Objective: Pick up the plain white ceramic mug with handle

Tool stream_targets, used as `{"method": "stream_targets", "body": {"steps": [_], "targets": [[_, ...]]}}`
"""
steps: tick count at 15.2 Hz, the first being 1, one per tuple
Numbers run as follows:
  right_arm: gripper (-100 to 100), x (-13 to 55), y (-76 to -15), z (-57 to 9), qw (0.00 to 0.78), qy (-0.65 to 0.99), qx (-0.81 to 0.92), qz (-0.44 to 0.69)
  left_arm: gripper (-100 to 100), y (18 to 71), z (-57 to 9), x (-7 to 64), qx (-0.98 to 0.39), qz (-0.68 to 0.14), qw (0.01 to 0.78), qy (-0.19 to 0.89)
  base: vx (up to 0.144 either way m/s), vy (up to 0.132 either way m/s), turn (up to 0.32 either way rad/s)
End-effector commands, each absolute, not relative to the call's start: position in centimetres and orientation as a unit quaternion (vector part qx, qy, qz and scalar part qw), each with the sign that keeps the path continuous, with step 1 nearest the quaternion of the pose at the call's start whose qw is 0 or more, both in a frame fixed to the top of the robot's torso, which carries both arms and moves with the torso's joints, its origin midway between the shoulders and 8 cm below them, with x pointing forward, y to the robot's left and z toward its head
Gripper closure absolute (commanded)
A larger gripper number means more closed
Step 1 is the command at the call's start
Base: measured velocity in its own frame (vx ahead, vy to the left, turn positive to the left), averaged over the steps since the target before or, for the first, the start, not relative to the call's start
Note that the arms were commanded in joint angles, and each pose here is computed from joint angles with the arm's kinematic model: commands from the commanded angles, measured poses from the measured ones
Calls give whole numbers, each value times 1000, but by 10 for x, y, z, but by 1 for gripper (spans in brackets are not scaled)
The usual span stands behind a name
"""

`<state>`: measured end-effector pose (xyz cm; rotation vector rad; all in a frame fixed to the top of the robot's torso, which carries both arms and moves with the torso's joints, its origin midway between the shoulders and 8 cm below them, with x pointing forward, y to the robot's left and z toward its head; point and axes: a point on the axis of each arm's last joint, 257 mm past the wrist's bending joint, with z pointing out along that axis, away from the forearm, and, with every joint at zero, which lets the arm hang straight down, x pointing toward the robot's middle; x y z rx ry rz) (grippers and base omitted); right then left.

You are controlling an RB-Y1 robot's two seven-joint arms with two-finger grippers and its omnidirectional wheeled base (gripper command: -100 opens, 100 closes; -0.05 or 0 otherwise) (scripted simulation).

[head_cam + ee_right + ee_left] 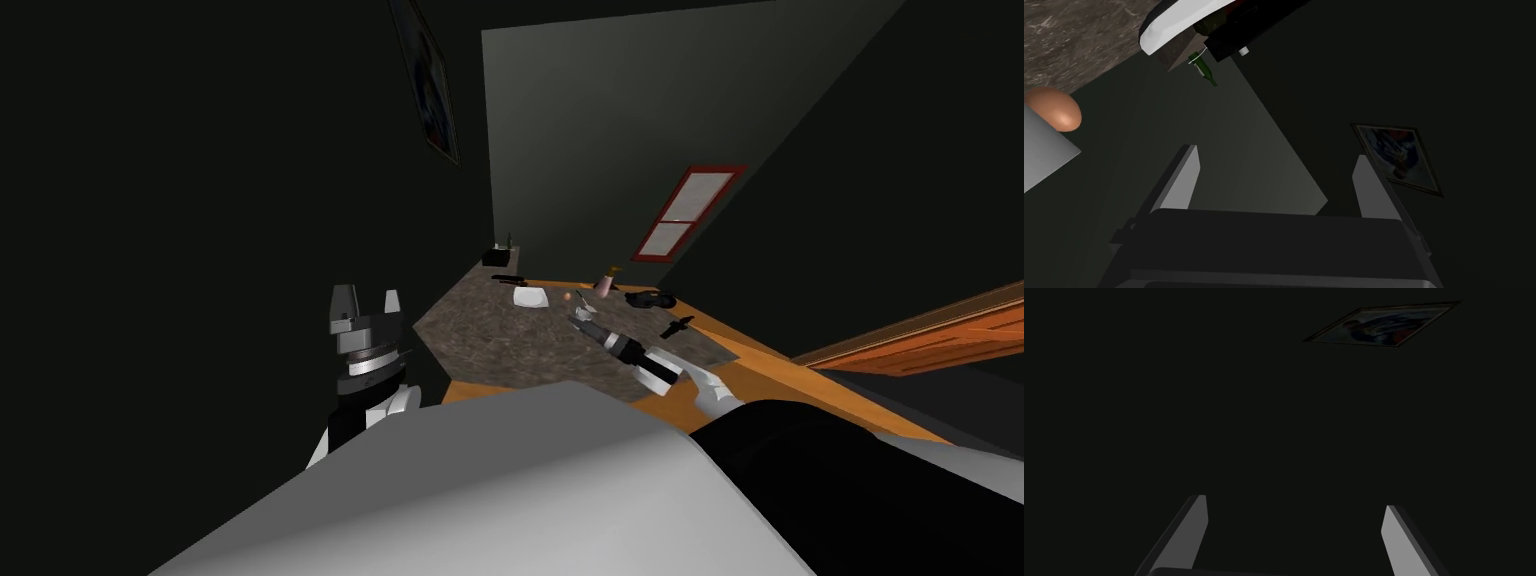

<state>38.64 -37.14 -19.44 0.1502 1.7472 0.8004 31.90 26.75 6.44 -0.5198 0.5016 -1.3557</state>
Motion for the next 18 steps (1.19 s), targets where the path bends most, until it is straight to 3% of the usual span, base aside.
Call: {"method": "stream_targets", "body": {"steps": [1, 18], "targets": [[-100, 384, -384, -201, 558, 762, 54, 324, 0, 268, 64, 319, -235, -613, 719, 227, -22, 16, 123], [-100, 361, -483, -226, 460, 868, -32, 185, 0, 268, 64, 319, -235, -613, 719, 227, -11, 16, 98]]}}
